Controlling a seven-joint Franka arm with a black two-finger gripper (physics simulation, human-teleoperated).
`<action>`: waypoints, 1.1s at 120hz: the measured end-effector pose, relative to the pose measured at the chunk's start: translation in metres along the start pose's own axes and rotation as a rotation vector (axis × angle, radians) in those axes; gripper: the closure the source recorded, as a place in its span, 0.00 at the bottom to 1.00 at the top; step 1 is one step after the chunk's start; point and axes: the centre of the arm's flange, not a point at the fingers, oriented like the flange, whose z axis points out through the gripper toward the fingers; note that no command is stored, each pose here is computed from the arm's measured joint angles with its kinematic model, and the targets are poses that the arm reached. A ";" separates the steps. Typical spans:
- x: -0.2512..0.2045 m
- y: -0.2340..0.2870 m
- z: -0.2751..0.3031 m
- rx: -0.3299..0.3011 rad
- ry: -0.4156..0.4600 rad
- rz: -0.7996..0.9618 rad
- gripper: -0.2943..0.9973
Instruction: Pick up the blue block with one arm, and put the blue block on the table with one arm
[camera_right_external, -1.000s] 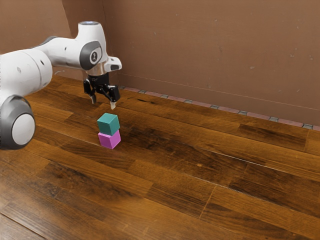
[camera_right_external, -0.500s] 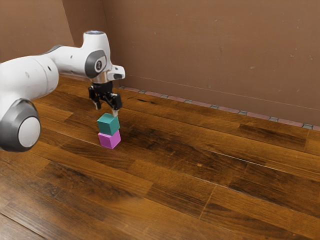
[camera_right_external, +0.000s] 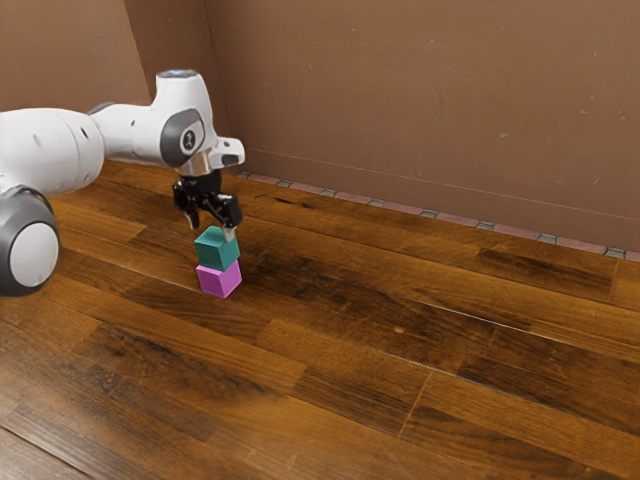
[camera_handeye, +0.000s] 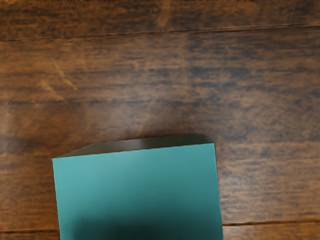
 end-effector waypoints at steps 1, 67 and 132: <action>0.000 0.000 0.000 0.000 0.001 -0.001 0.23; 0.006 -0.004 0.043 0.012 -0.036 -0.016 0.23; 0.006 -0.007 0.041 0.018 -0.030 -0.023 0.46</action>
